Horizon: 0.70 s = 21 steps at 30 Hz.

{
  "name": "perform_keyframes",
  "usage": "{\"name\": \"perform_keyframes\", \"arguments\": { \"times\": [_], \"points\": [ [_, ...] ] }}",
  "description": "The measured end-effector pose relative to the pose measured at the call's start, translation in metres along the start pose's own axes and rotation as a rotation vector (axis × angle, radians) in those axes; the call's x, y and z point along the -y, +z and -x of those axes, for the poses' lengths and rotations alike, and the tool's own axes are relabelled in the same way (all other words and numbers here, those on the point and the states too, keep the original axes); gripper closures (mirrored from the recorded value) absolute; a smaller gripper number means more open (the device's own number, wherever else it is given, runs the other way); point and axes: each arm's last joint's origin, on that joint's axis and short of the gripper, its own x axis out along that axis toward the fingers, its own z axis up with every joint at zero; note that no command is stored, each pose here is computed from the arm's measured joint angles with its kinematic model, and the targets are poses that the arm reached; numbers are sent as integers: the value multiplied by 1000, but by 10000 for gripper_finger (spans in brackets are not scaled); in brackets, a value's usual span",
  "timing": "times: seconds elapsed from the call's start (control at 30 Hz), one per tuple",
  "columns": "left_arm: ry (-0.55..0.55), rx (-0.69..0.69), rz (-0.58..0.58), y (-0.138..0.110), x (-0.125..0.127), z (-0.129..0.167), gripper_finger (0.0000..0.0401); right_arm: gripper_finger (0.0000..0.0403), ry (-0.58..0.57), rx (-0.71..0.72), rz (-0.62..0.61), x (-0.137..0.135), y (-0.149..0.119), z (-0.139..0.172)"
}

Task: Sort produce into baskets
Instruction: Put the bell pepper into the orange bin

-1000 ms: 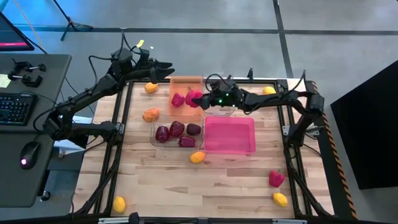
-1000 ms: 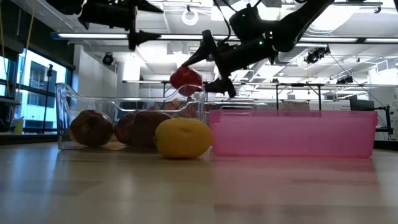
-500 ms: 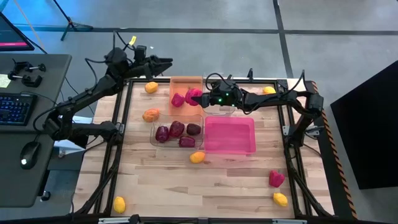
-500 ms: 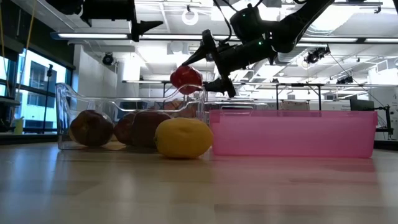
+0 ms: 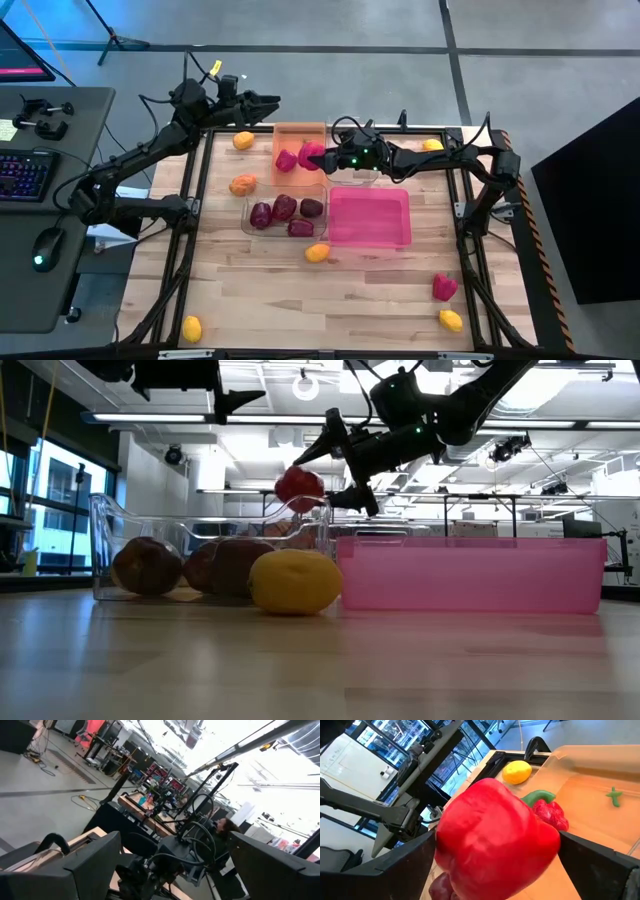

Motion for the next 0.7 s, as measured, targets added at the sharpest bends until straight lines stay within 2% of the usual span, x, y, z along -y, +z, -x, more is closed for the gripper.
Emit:
{"name": "perform_keyframes", "arguments": {
  "times": [0.23, 0.33, 0.5, 0.7],
  "points": [
    [9, 7, -16, 0, 0, 0, 48, 4, -7, 12, 4, 5, 5, 1],
    [9, 7, -16, 0, 0, 0, 48, 3, 29, 36, 38, 7, 12, 1],
    [9, 6, -12, 0, -1, 0, 48, 4, 97, 48, 62, 16, 37, 14],
    [-6, -10, -9, -4, 3, -3, 48, 4, 77, 13, 89, 29, 73, 53]
  ]
}}
